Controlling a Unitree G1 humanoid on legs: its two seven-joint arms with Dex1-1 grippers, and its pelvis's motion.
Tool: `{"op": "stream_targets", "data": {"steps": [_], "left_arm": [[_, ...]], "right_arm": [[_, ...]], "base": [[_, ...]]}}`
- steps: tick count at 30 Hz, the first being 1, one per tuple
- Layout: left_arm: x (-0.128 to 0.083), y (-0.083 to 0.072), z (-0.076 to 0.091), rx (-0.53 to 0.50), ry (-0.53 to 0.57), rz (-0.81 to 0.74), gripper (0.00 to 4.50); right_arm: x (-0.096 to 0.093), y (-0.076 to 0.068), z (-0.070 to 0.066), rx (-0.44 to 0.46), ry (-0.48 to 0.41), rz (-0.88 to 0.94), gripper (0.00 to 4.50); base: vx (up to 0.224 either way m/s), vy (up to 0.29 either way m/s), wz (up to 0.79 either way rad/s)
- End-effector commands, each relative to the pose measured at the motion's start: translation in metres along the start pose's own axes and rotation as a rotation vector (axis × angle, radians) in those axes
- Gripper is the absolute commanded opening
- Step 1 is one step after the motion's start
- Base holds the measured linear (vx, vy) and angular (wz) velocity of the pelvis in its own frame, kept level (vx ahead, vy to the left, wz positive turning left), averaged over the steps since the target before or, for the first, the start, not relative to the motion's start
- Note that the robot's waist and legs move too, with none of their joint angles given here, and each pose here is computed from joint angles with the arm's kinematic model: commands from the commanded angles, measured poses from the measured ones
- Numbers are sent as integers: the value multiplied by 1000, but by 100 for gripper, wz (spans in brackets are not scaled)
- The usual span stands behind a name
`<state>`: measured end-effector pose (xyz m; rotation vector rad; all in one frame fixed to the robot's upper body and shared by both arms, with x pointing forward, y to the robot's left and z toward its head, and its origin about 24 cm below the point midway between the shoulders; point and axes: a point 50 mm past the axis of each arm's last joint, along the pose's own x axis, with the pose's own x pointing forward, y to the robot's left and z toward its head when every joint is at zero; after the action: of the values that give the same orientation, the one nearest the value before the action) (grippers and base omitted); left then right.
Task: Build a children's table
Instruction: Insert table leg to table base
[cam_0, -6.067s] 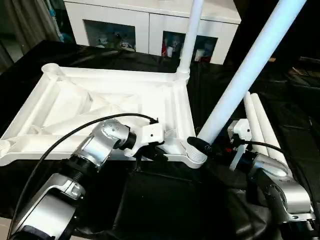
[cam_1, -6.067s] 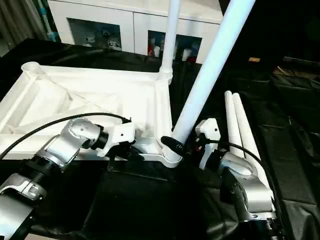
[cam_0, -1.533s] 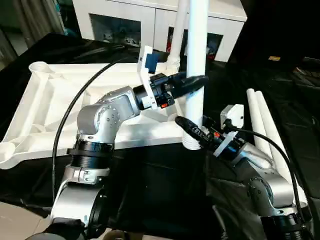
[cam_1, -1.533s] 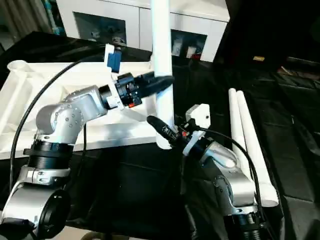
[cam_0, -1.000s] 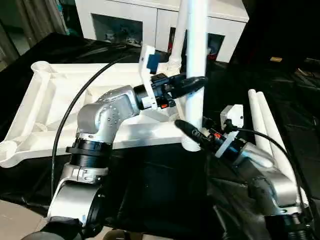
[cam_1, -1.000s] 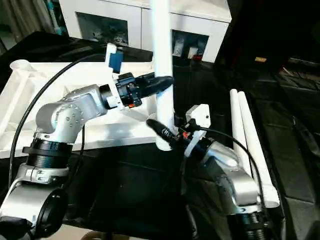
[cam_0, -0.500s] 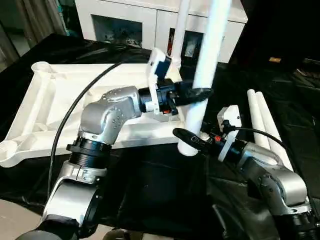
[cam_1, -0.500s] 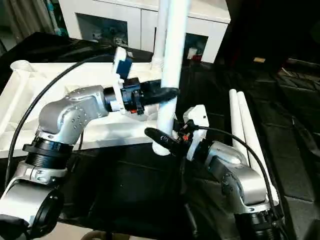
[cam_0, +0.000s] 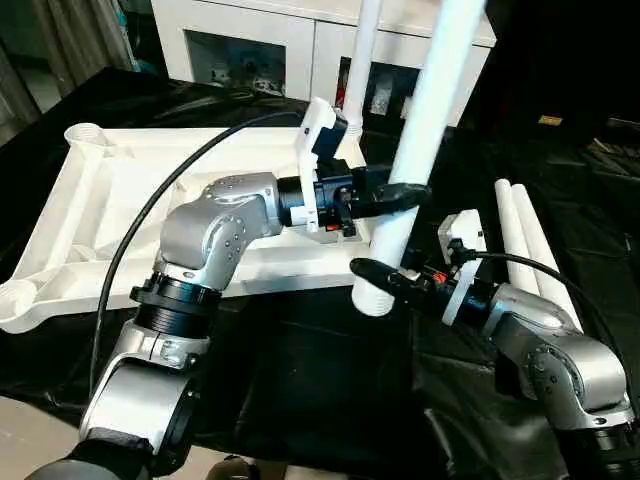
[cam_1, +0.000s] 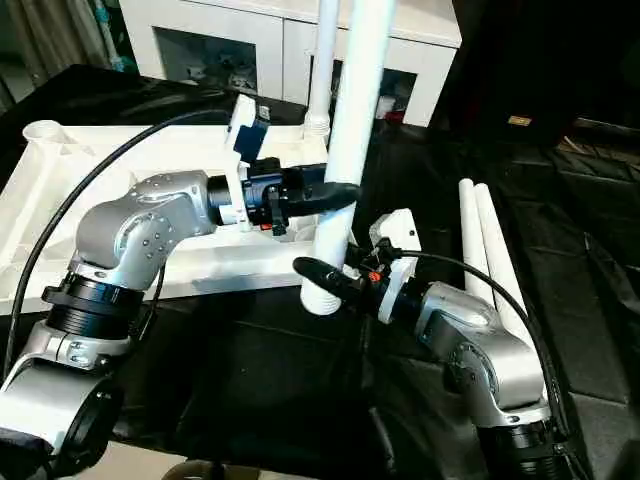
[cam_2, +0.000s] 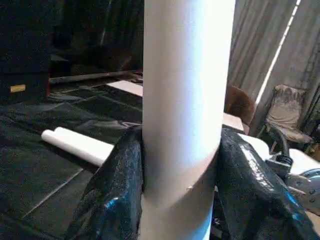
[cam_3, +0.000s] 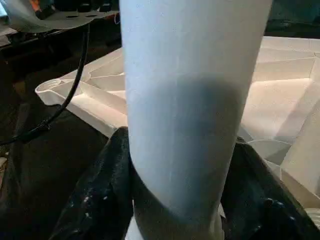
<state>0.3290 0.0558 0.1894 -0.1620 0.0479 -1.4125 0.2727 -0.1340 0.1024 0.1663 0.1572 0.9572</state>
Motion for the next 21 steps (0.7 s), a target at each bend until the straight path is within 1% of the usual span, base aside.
{"op": "stream_targets", "data": {"steps": [1,6,7,9,10,11,13,14,15,16,17,18,19,21], "left_arm": [[4,-6,6,38,-3,-33,182],[4,-6,5,38,-4,-28,182],[4,-4,5,48,-3,-2,182],[2,-3,4,20,-8,1,182],[1,-2,4,7,-15,7,238],[1,-2,4,-5,-23,13,252],[1,-1,5,-2,-40,20,254],[1,0,7,6,-66,38,262],[0,3,11,30,-150,99,262],[0,4,12,33,-183,122,274],[-1,8,15,32,-266,185,281],[-1,8,16,31,-279,195,285],[-4,12,19,-8,-391,259,285],[-7,17,21,-63,-479,307,285]], "right_arm": [[-3,-1,2,1,4,3,193],[-3,0,1,2,3,4,186],[-3,-1,1,1,-1,0,186],[-3,-2,3,1,-17,-12,186],[-3,-3,3,1,-24,-18,186],[-3,-4,4,0,-29,-23,186],[-3,-5,4,-3,-38,-35,186],[-4,-7,5,-1,-51,-47,186],[-4,-10,8,6,-88,-77,186],[-4,-12,9,8,-101,-90,186],[-4,-15,11,14,-132,-121,186],[-4,-15,11,15,-137,-126,186],[-5,-20,14,22,-174,-173,186],[-6,-25,17,30,-209,-218,186]], "base": [[0,0,0],[0,0,0],[0,0,0],[0,0,0],[0,0,0],[0,0,0],[0,0,0],[0,0,0],[0,0,0],[0,0,0],[0,0,0],[0,0,0],[0,0,0],[0,0,0]]}}
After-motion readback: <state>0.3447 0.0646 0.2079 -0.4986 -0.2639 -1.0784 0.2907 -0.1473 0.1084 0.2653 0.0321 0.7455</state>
